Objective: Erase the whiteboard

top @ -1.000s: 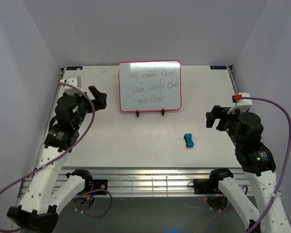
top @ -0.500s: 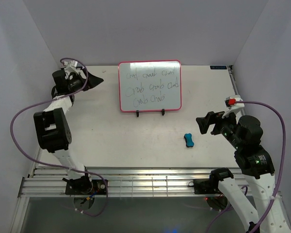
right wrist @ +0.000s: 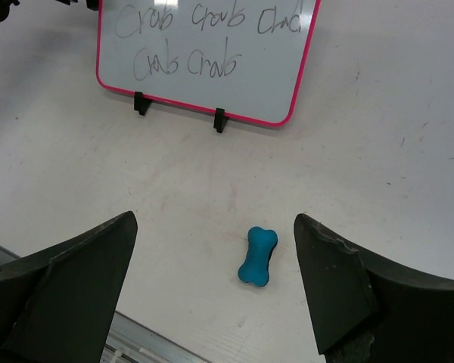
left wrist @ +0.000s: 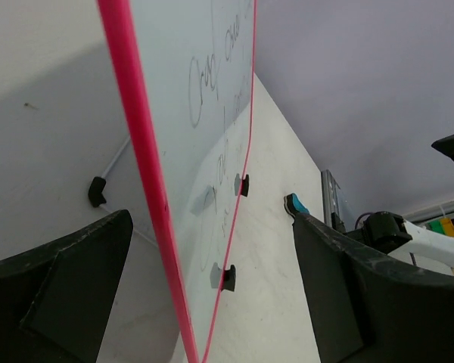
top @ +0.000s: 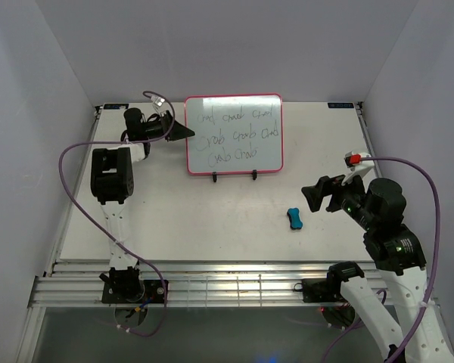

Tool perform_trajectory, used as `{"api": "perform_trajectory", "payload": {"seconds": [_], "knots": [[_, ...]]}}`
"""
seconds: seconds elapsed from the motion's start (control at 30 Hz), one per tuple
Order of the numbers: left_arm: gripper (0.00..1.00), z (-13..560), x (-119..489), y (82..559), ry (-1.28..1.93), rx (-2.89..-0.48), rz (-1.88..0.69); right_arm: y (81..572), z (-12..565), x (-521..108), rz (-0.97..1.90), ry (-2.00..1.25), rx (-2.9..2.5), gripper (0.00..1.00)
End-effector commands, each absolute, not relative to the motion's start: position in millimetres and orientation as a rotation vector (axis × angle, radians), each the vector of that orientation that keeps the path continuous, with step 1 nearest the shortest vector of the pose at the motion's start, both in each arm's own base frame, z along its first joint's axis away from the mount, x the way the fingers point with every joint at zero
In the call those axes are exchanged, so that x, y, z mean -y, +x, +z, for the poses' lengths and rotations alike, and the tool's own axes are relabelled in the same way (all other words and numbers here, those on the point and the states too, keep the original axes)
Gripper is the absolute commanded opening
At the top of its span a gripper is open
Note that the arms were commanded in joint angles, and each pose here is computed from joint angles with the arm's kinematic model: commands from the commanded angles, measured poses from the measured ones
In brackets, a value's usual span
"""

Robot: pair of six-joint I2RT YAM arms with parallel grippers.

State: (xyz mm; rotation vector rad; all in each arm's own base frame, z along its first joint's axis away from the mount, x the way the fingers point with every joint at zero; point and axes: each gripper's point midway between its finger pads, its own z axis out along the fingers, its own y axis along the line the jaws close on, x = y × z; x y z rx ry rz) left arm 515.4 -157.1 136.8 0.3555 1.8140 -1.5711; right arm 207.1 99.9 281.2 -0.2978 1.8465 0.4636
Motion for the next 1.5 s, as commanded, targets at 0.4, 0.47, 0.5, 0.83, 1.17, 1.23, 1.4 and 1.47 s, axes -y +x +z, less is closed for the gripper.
{"api": "perform_trajectory", "payload": {"seconds": [0.4,0.47,0.5,0.83,1.17,1.23,1.4,1.47], "knots": [[0.66,148,172,523,0.553,-1.680,-1.684,210,280,-112,0.505,-0.377,-1.833,0.94],[0.65,148,172,526,0.538,-1.680,-1.690,210,280,-112,0.507,-0.378,-1.834,0.94],[0.65,148,172,528,0.530,-1.677,-1.687,210,279,-112,0.506,-0.379,-1.837,0.94],[0.61,155,171,538,0.507,-1.661,-1.662,214,272,-116,0.523,-0.390,-1.852,0.96],[0.45,153,200,538,0.552,-1.668,-1.701,213,270,-117,0.527,-0.395,-1.856,0.98],[0.41,151,200,539,0.550,-1.670,-1.703,213,270,-116,0.521,-0.395,-1.854,0.98],[0.32,145,201,538,0.545,-1.681,-1.711,213,270,-116,0.518,-0.393,-1.854,0.98],[0.31,144,200,538,0.538,-1.684,-1.711,213,269,-115,0.516,-0.393,-1.852,0.98]]}}
